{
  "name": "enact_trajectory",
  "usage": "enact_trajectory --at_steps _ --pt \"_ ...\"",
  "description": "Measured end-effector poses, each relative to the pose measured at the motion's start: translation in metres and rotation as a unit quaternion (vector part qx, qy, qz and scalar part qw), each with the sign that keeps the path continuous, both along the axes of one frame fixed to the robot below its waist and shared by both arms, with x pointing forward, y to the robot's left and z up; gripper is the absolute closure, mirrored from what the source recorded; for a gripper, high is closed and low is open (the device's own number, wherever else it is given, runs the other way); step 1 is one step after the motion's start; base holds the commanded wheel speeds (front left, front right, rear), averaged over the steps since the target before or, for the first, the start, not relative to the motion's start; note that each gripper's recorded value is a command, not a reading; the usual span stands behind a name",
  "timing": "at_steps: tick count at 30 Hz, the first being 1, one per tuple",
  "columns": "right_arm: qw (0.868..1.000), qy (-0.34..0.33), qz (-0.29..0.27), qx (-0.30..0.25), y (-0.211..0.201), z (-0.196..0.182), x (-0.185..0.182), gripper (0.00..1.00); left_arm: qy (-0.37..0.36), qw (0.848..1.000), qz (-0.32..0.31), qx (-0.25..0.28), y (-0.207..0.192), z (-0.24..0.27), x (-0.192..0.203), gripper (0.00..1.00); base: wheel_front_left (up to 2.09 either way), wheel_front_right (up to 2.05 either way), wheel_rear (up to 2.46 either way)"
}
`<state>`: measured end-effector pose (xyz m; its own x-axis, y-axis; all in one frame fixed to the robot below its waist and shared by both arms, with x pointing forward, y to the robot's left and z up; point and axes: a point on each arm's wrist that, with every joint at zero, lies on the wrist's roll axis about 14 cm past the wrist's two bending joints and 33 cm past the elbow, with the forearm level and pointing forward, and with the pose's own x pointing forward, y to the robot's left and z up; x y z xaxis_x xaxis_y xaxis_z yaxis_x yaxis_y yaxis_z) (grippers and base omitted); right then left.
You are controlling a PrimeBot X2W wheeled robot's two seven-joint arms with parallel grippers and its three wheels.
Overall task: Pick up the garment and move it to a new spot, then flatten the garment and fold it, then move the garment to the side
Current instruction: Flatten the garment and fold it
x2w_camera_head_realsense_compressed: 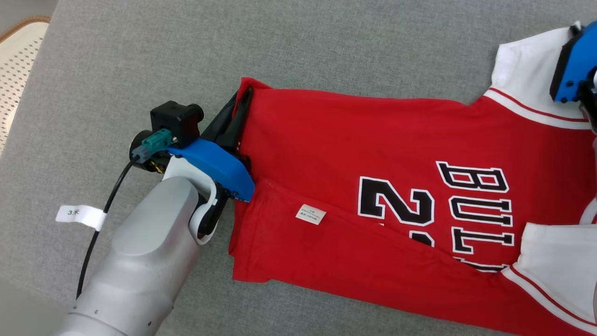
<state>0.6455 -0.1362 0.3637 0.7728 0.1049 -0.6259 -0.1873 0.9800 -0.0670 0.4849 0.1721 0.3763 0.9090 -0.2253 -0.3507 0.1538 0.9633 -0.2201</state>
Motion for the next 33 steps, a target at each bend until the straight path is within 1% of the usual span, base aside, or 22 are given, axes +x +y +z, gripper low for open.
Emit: enact_trajectory --at_steps 2,5,6,7,8,9,12,16,19,21,24,33 --pt "0.999 -0.041 -0.010 0.004 -0.006 0.013 0.008 1.00 -0.004 1.000 0.004 -0.002 0.001 0.002 0.003 1.00 0.00 0.00 0.00" --pt "0.994 -0.107 -0.023 0.019 -0.010 0.037 0.017 1.00 -0.016 1.000 0.009 -0.003 0.005 0.007 0.010 1.00 0.00 0.00 0.00" --pt "0.994 -0.107 -0.023 0.019 -0.010 0.037 0.017 1.00 -0.016 1.000 0.009 -0.003 0.005 0.007 0.010 1.00 0.00 0.00 0.00" --pt "0.989 -0.144 -0.034 0.031 -0.012 0.049 0.019 1.00 -0.024 1.000 0.006 -0.001 0.004 0.011 0.015 1.00 0.00 0.00 0.00" --pt "0.985 -0.164 -0.037 0.034 -0.015 0.057 0.020 1.00 -0.028 1.000 0.004 0.000 0.003 0.012 0.017 1.00 0.00 0.00 0.00" --pt "0.985 -0.164 -0.037 0.034 -0.015 0.057 0.020 1.00 -0.028 1.000 0.004 0.000 0.003 0.012 0.017 1.00 0.00 0.00 0.00" --pt "0.975 -0.217 -0.043 0.039 -0.021 0.078 0.021 1.00 -0.044 0.999 0.003 0.004 0.005 0.020 0.026 1.00 0.00 0.00 0.00" --pt "0.959 -0.268 -0.053 0.073 -0.019 0.100 0.013 1.00 -0.061 0.998 -0.001 0.013 0.004 0.030 0.034 1.00 0.00 0.00 0.00" --pt "0.953 -0.286 -0.057 0.087 -0.022 0.106 -0.002 1.00 -0.070 0.997 0.003 0.018 0.007 0.035 0.034 1.00 0.00 0.00 0.00" --pt "0.951 -0.288 -0.059 0.093 -0.025 0.105 -0.016 1.00 -0.074 0.997 0.006 0.020 0.009 0.039 0.031 1.00 0.00 0.00 0.00" --pt "0.946 -0.294 -0.077 0.111 -0.035 0.107 -0.039 1.00 -0.075 0.997 0.006 0.025 0.009 0.040 0.023 1.00 0.00 0.00 0.00" --pt "0.937 -0.284 -0.122 0.161 -0.060 0.093 -0.129 1.00 -0.059 0.998 0.003 0.034 0.007 0.032 -0.018 1.00 0.00 0.00 0.00"
